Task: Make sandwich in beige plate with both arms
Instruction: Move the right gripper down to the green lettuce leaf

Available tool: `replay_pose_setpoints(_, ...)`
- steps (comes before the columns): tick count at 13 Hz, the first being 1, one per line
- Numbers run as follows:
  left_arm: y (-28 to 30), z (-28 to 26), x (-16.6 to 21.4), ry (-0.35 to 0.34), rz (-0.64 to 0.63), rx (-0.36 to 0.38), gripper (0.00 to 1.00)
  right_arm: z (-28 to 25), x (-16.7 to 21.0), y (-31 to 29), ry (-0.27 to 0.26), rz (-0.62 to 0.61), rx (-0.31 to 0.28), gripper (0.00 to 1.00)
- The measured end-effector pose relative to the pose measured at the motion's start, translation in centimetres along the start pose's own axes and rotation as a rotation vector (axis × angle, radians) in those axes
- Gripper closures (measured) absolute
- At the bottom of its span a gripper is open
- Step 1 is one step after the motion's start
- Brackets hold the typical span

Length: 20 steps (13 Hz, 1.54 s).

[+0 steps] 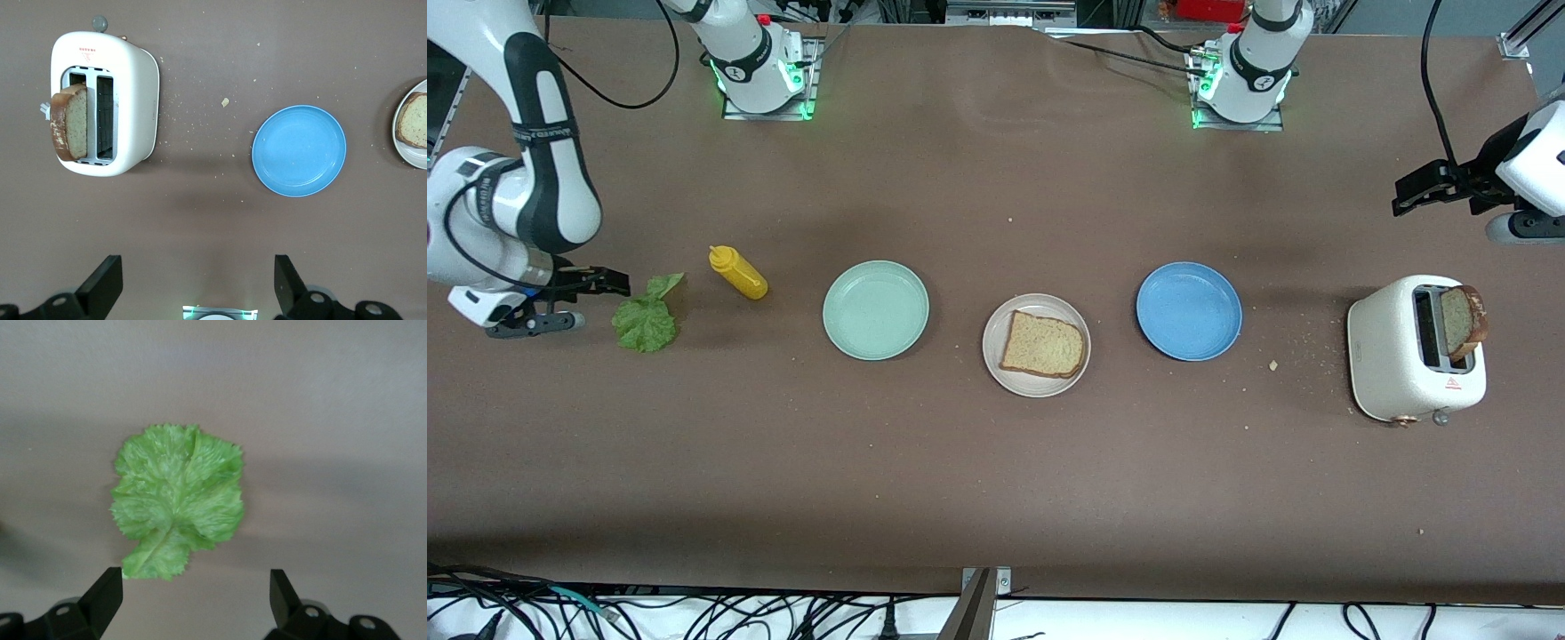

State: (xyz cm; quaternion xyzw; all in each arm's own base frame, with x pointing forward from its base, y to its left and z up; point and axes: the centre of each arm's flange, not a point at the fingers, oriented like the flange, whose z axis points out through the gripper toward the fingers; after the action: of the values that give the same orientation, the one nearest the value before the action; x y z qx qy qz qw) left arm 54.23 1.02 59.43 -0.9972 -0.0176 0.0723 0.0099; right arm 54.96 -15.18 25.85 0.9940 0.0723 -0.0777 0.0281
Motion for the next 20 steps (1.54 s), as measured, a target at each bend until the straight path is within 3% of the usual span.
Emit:
replay_pose_setpoints(6,0.0,0.0,0.0,0.0,0.0,0.0,0.0,5.0,1.0,-1.6,-0.004,0.054,-0.036,0.02)
replay_pose_setpoints(10,0.0,0.0,0.0,0.0,0.0,0.0,0.0,7.6,1.4,-2.8,-0.007,0.084,-0.006,0.07)
replay_pose_setpoints(11,0.0,0.0,0.0,0.0,0.0,0.0,0.0,7.8,1.5,-3.1,-0.009,0.085,-0.003,0.22)
replay_pose_setpoints(17,0.0,0.0,0.0,0.0,0.0,0.0,0.0,7.1,1.5,-2.9,0.003,0.091,-0.001,0.85)
replay_pose_setpoints(20,0.0,0.0,0.0,0.0,0.0,0.0,0.0,5.8,1.9,-3.4,-0.006,0.084,0.02,0.88)
